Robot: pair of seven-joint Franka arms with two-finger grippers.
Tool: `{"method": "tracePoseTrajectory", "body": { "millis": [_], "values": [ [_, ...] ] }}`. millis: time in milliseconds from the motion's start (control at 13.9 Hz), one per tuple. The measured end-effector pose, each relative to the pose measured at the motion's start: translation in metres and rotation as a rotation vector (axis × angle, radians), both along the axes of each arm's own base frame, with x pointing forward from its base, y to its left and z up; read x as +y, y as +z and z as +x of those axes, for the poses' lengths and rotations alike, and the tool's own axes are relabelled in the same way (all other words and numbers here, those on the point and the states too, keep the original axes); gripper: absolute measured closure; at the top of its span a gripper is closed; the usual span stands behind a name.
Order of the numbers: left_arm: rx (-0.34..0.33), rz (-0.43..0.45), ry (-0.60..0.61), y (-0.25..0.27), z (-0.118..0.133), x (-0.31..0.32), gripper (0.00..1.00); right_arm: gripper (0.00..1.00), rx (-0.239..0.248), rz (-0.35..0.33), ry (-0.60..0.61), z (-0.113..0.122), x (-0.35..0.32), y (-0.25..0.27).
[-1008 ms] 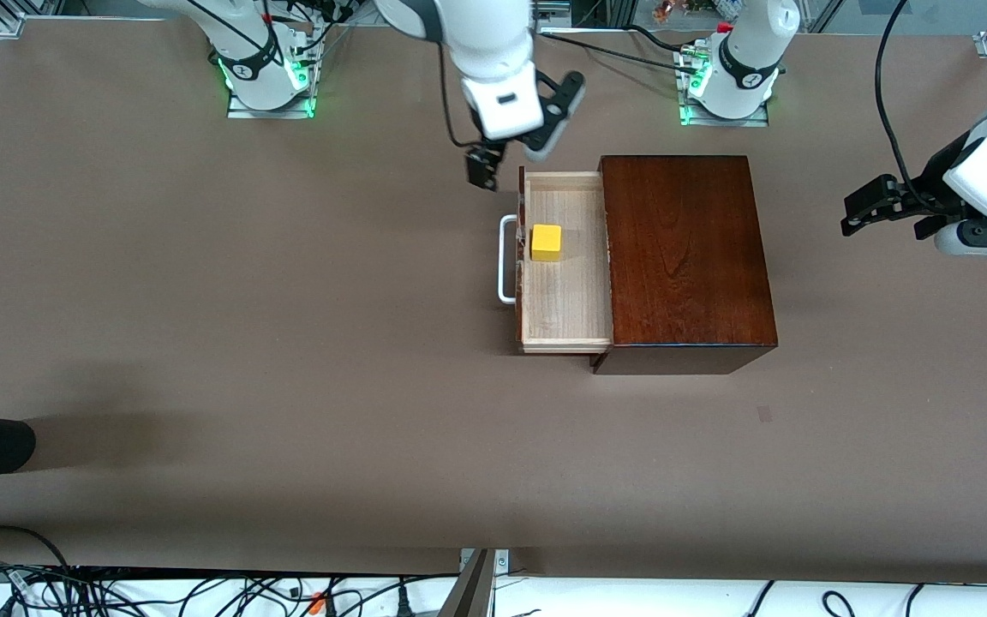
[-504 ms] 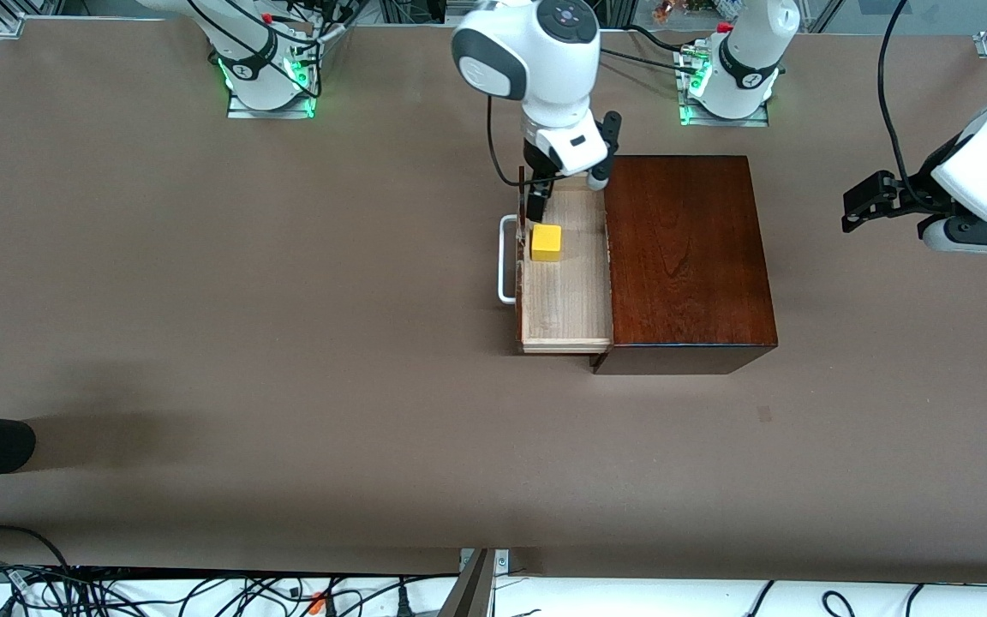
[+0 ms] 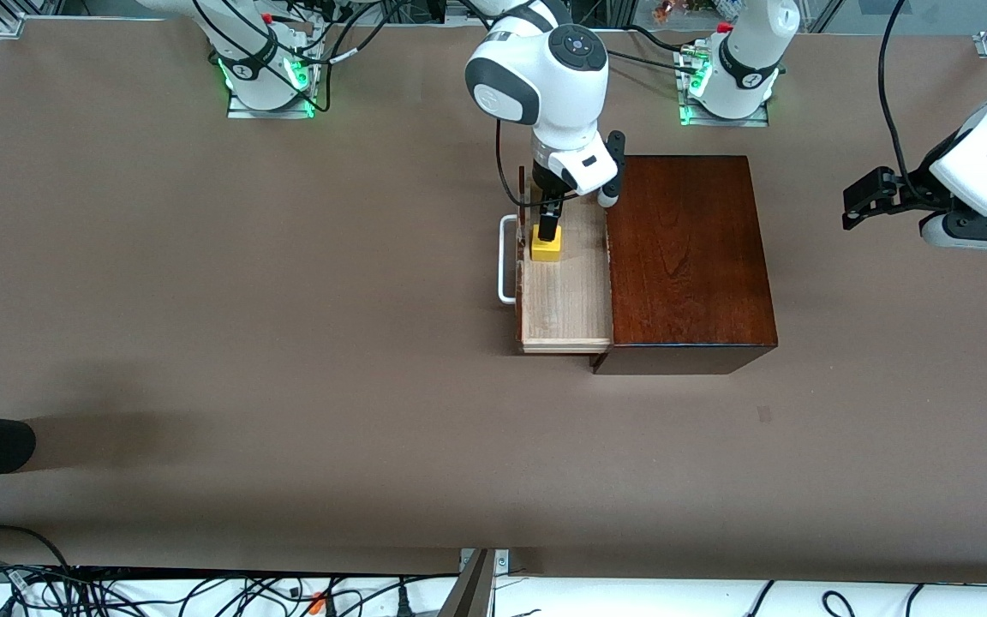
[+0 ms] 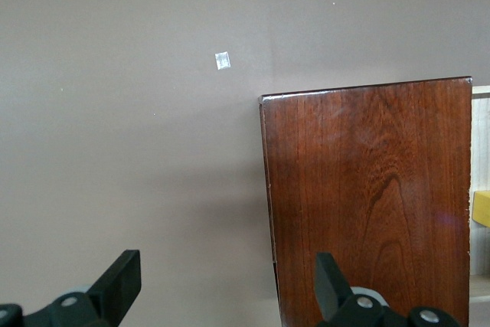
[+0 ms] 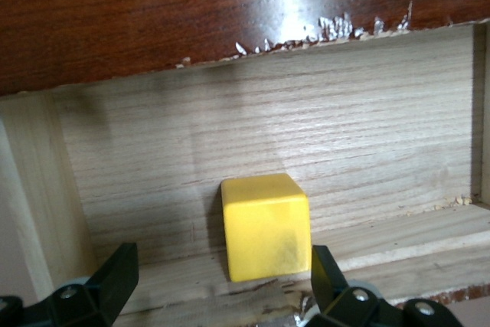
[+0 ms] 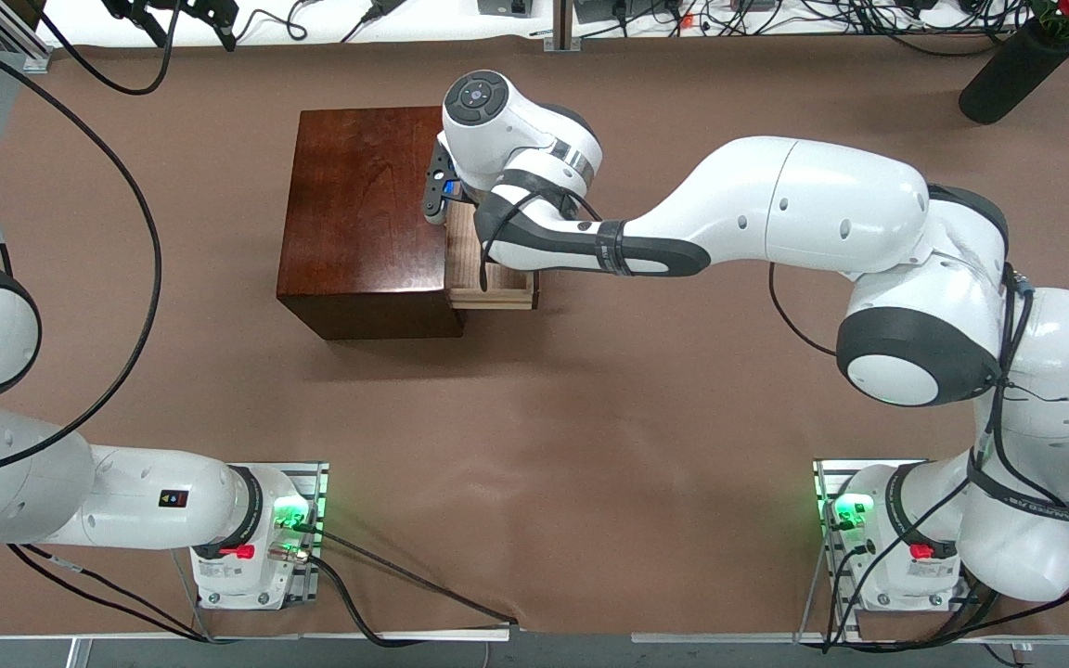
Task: Open drawer, take yellow block, close drawer
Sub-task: 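Lower the right gripper over the yellow cube in the drawer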
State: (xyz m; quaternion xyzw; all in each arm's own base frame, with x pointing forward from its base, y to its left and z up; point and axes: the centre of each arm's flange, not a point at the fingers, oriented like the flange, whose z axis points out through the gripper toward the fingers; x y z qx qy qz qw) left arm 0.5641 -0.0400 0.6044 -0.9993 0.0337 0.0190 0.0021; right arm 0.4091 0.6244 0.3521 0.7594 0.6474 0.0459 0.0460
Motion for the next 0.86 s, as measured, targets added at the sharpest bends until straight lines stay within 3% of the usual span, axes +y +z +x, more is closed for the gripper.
{"method": "tracePoseTrajectory", "body": {
  "millis": [864],
  "values": [
    [-0.003,0.000,0.000,0.002,0.000,0.000,0.00,0.02,-0.006,-0.014,0.043,0.006,0.001,-0.026]
  ]
}}
